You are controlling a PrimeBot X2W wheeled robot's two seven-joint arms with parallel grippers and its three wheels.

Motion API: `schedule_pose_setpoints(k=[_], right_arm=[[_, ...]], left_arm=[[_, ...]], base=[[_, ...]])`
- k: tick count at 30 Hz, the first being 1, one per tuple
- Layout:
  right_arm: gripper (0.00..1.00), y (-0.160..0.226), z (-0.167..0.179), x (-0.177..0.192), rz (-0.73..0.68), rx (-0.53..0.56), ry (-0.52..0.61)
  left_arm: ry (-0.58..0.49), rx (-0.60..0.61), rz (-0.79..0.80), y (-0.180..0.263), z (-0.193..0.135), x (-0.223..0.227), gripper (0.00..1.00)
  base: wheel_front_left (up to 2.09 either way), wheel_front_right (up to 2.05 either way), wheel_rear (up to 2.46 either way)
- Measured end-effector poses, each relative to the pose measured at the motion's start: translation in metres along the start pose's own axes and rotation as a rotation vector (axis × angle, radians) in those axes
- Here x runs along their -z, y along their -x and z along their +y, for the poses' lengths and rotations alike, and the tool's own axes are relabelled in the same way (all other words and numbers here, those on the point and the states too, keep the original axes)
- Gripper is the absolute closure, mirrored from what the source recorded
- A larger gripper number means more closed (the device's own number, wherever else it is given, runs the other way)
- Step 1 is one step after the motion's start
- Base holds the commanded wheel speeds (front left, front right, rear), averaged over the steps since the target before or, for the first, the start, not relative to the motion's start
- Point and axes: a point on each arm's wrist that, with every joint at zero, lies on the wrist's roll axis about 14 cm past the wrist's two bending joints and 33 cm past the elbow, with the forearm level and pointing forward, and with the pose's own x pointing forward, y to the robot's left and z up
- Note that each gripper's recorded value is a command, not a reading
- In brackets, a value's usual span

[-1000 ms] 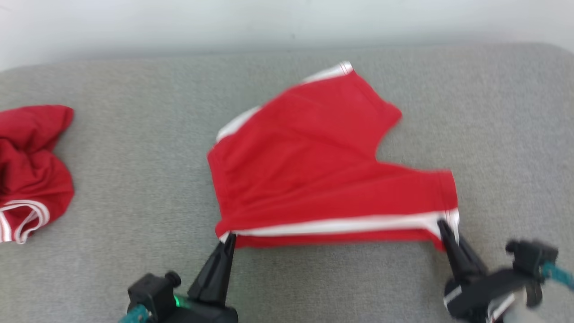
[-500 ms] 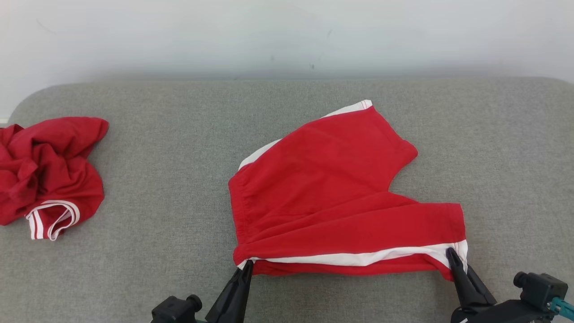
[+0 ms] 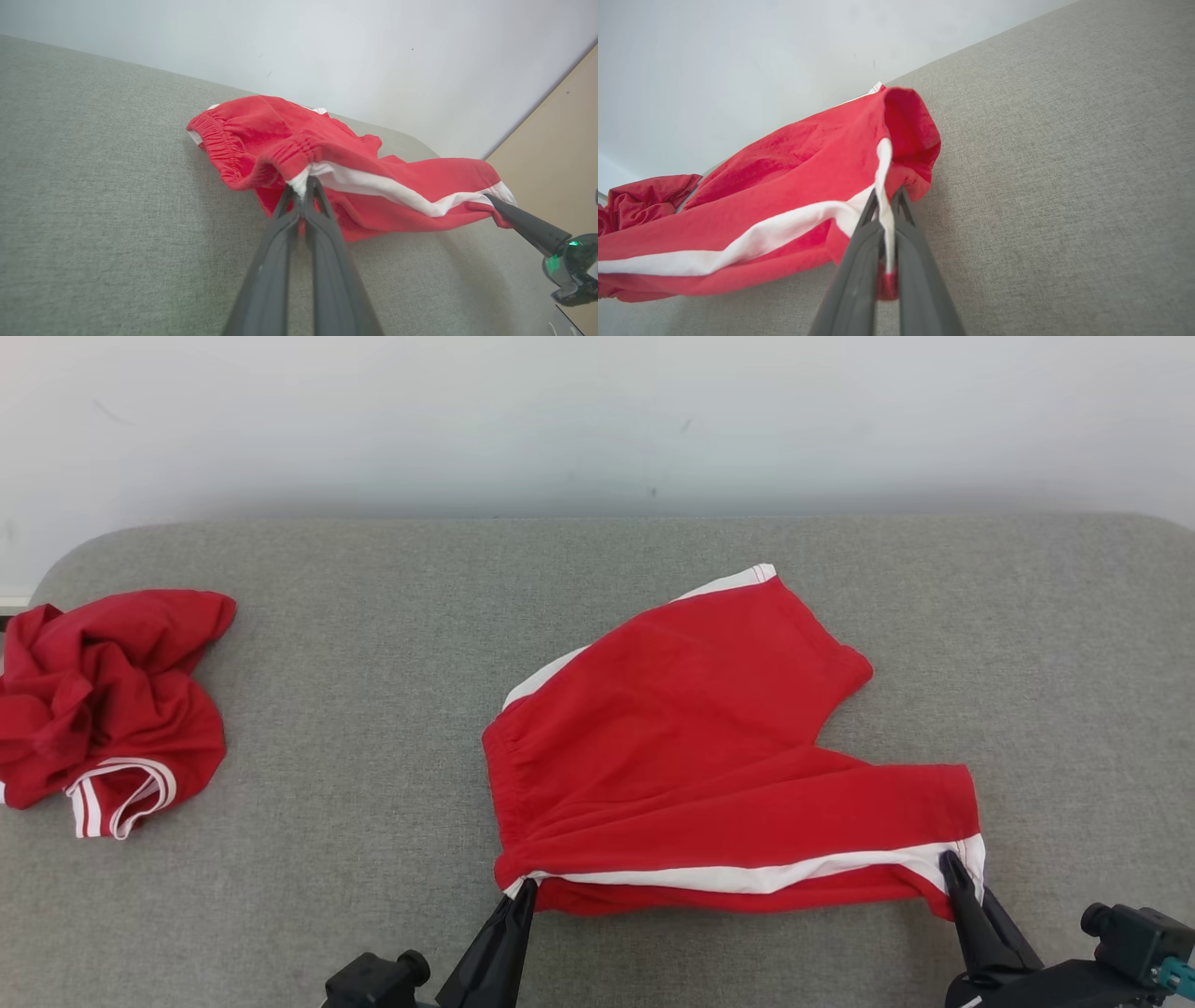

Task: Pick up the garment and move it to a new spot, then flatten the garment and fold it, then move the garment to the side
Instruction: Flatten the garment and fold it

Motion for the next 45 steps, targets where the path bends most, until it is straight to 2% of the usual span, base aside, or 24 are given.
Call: schedule_pose_setpoints(k=[7,17,29,35,43,44,45], right_arm=[[1.00,-0.009,0.007,-0.009,-0.010,-0.021,0.010],[1.00,-0.057,0.012,-0.043,0.000,-0.064,0.098],[1.00,-0.148,0.027,-0.049,0.096,-0.089,0.146],[1.00,-0.180,0.038,-0.038,0.136,-0.101,0.164],[1.00,-0.215,0.037,-0.035,0.157,-0.068,0.172],[0.87,-0.219,0.036,-0.034,0.160,-0.060,0.170],[0.55,-0.222,0.035,-0.035,0.156,-0.054,0.170]], left_arm=[[-0.015,0.010,-0.025,-0.005,-0.002,-0.009,1.00],[-0.041,0.060,-0.067,-0.038,-0.010,-0.029,1.00],[-0.065,-0.005,-0.068,-0.076,0.026,-0.045,1.00],[-0.074,-0.062,-0.040,-0.086,0.051,-0.044,1.00],[-0.067,-0.105,-0.011,-0.103,0.074,-0.039,1.00],[-0.068,-0.107,-0.005,-0.104,0.075,-0.038,1.00],[-0.070,-0.108,0.001,-0.106,0.076,-0.036,1.00]], base=[[0.00,0.00,0.00],[0.00,0.00,0.00],[0.00,0.00,0.00],[0.00,0.00,0.00],[0.00,0.00,0.00],[0.00,0.00,0.00],[0.00,0.00,0.00]])
